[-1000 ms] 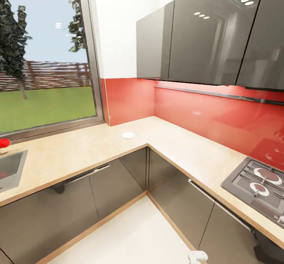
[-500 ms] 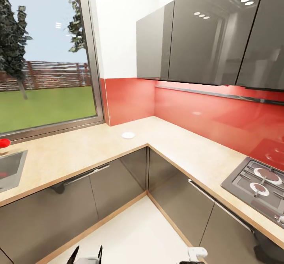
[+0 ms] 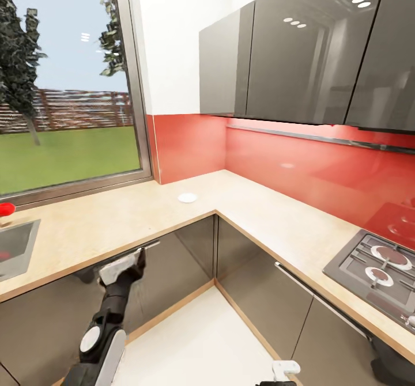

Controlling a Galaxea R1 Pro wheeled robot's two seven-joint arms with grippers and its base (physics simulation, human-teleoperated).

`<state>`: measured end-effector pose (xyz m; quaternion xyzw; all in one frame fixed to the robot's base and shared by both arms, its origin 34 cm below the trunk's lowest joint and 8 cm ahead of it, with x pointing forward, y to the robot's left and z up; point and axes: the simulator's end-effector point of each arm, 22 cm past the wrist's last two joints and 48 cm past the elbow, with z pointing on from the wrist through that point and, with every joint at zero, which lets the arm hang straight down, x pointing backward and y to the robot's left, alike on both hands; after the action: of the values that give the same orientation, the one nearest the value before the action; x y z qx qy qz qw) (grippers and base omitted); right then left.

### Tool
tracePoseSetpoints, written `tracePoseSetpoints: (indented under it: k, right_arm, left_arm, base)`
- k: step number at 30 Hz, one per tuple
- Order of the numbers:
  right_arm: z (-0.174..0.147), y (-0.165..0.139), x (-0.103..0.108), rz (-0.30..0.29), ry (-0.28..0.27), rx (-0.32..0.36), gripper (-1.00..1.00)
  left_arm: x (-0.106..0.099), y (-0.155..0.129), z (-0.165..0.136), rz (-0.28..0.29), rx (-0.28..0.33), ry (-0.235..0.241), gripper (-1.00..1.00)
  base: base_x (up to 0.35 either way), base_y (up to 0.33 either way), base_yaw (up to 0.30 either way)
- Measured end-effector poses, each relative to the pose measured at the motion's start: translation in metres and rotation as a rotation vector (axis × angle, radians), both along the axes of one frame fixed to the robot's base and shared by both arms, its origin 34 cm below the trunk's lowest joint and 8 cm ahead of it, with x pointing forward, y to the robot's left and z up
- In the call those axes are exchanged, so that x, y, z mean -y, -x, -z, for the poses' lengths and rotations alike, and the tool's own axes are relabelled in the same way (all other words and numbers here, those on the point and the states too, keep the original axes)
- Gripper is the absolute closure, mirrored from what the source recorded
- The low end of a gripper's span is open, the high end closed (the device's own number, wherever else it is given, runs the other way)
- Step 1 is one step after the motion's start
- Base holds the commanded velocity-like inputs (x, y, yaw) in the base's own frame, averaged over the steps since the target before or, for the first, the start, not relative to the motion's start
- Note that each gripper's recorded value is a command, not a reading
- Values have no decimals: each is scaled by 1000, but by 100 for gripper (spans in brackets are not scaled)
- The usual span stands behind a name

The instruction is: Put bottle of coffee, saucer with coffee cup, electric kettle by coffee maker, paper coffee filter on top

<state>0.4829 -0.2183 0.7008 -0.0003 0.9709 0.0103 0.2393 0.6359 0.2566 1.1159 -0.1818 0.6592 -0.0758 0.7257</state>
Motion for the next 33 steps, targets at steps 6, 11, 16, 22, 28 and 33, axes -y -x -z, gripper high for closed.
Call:
tracePoseSetpoints:
  k: [6, 11, 16, 22, 28, 33]
  right_arm:
    - [-2, -3, -2, -2, -2, 13, -100]
    - [-27, -43, -8, -4, -17, 190, -100]
    - [-123, -149, -54, -31, -120, 494, -100]
    - [-226, -211, -93, -64, -215, 705, -100]
    - [-313, -226, -144, -174, -297, 632, -100]
    - [-359, -217, -164, -247, -323, 581, -100]
  left_arm:
    - [41, -72, -83, 192, -152, -43, -100]
    - [71, -111, -127, 339, -373, -122, -100]
    - [58, -123, -6, 358, -673, -115, -100]
    - [96, -131, 11, 521, -595, -31, -100]
    - [94, -135, 13, 516, -568, -22, -100]
    - [98, -135, 10, 532, -557, -15, -100]
  base:
    - [0, 0, 0]
    - [0, 0, 0]
    - [0, 0, 0]
    - [0, 0, 0]
    - [0, 0, 0]
    - [0, 0, 0]
